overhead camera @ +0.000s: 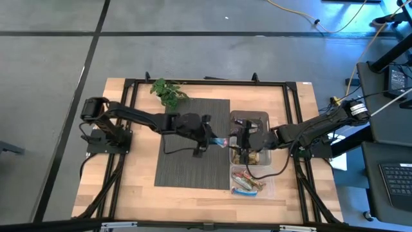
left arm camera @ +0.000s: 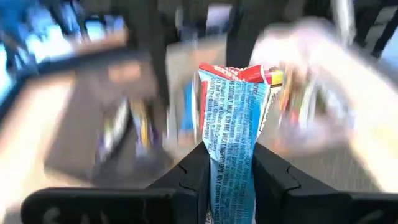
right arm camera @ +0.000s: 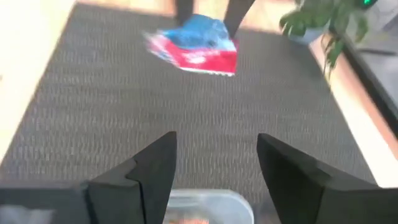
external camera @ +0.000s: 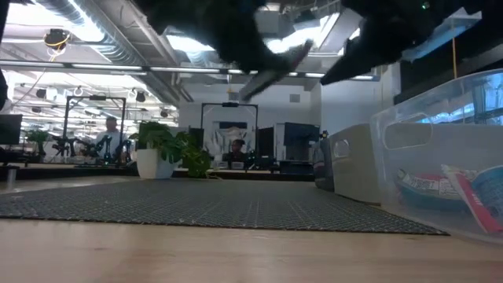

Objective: Pick and place Granola Bars by type
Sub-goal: Put the red granola bar into the transparent bin

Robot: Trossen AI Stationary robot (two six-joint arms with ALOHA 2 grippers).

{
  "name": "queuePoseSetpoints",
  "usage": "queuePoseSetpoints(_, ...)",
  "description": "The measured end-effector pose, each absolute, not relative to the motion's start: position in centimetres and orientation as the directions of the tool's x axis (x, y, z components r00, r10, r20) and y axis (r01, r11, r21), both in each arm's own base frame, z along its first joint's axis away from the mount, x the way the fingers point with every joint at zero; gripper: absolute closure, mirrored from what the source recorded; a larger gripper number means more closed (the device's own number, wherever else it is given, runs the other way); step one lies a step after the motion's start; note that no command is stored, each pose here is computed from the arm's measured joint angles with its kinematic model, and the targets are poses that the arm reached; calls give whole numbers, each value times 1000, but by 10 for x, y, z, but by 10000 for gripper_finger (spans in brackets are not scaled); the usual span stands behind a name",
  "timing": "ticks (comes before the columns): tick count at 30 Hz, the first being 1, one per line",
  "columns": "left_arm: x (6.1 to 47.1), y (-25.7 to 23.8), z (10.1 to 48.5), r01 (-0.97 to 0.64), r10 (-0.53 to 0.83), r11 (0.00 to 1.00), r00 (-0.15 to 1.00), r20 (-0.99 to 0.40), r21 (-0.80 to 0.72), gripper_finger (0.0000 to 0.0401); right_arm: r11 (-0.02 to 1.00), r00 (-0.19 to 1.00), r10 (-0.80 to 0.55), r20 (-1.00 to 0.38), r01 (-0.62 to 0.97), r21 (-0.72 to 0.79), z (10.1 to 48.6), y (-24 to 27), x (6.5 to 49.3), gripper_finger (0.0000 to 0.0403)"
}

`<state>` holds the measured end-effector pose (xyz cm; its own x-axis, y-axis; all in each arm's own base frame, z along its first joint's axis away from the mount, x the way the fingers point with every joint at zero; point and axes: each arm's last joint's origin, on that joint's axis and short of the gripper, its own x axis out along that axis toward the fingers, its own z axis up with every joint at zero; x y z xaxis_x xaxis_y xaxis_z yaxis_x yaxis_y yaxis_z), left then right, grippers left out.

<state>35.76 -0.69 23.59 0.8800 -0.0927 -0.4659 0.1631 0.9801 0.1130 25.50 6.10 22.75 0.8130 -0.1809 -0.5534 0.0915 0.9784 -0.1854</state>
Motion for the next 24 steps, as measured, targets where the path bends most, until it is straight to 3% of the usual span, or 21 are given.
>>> queuePoseSetpoints(11, 367, -24, 268, 155, -136, 979, 981, -138, 134, 319, 983, 919, -141, -369, 84, -166, 244, 64, 265, 178)
queuePoseSetpoints(17, 368, -25, 276, 149, -141, 977, 988, -62, 150, 324, 985, 972, -55, -228, 15, -174, 259, 68, 270, 178)
queuePoseSetpoints(24, 368, -25, 280, 144, -142, 978, 990, -25, 152, 319, 983, 987, -37, -157, 7, -184, 266, 69, 272, 178)
